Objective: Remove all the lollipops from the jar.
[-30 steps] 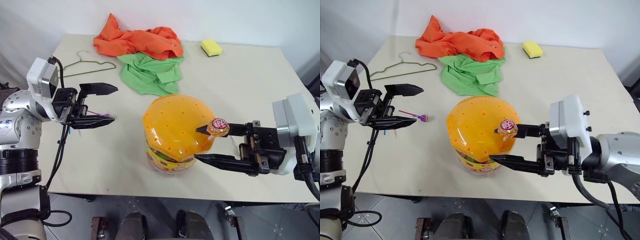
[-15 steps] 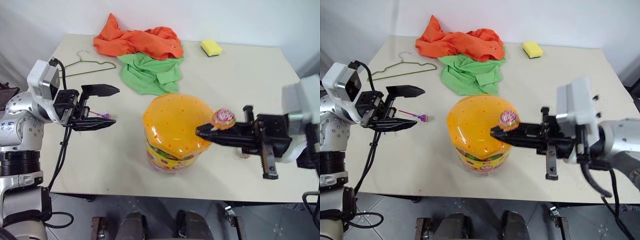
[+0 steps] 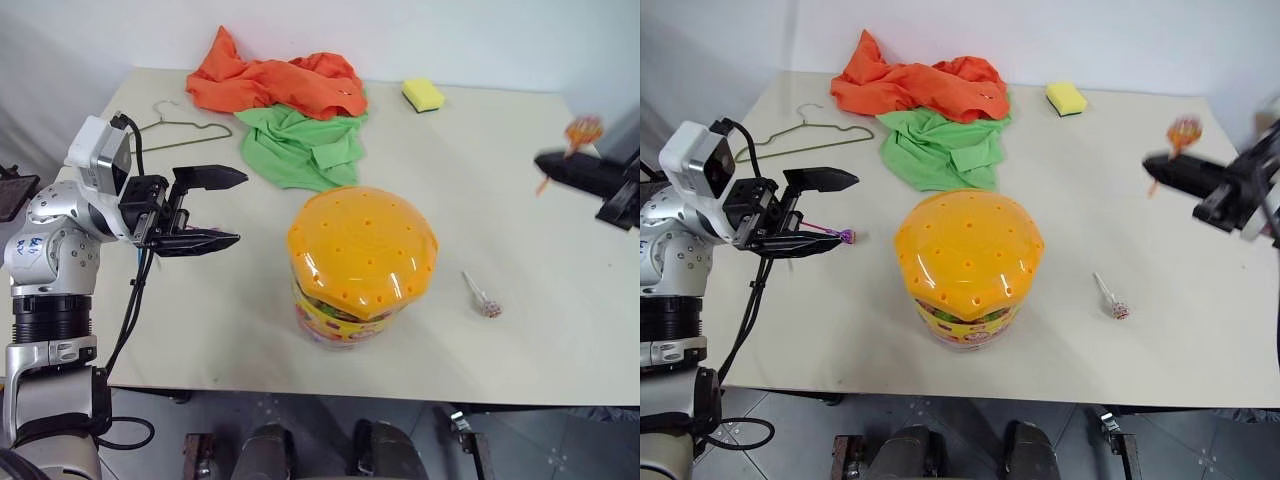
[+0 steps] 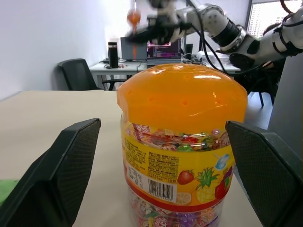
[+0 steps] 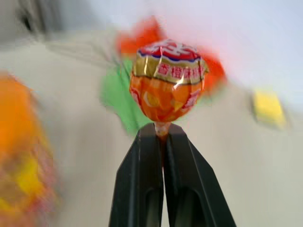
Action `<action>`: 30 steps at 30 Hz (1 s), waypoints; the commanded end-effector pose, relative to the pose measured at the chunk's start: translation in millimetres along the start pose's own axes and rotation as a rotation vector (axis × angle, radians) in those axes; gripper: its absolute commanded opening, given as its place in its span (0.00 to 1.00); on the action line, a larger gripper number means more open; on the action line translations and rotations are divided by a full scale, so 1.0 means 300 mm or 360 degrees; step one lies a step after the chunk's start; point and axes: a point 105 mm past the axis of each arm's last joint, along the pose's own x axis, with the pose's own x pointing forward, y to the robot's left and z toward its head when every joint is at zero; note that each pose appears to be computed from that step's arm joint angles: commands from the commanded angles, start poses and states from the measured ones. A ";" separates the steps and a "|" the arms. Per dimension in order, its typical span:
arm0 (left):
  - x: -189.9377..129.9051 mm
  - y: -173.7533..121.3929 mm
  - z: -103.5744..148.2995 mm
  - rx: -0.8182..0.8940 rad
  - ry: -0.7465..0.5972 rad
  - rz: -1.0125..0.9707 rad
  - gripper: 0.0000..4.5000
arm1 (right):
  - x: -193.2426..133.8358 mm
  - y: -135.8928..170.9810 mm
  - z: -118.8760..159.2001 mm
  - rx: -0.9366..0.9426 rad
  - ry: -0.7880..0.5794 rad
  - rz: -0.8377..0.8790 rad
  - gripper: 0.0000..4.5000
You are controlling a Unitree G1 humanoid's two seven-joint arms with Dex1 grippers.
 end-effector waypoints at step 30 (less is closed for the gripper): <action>-0.045 0.013 -0.221 -0.0229 0.0326 0.0557 1.00 | -0.087 -0.066 -0.243 0.0381 0.0424 -0.0150 0.99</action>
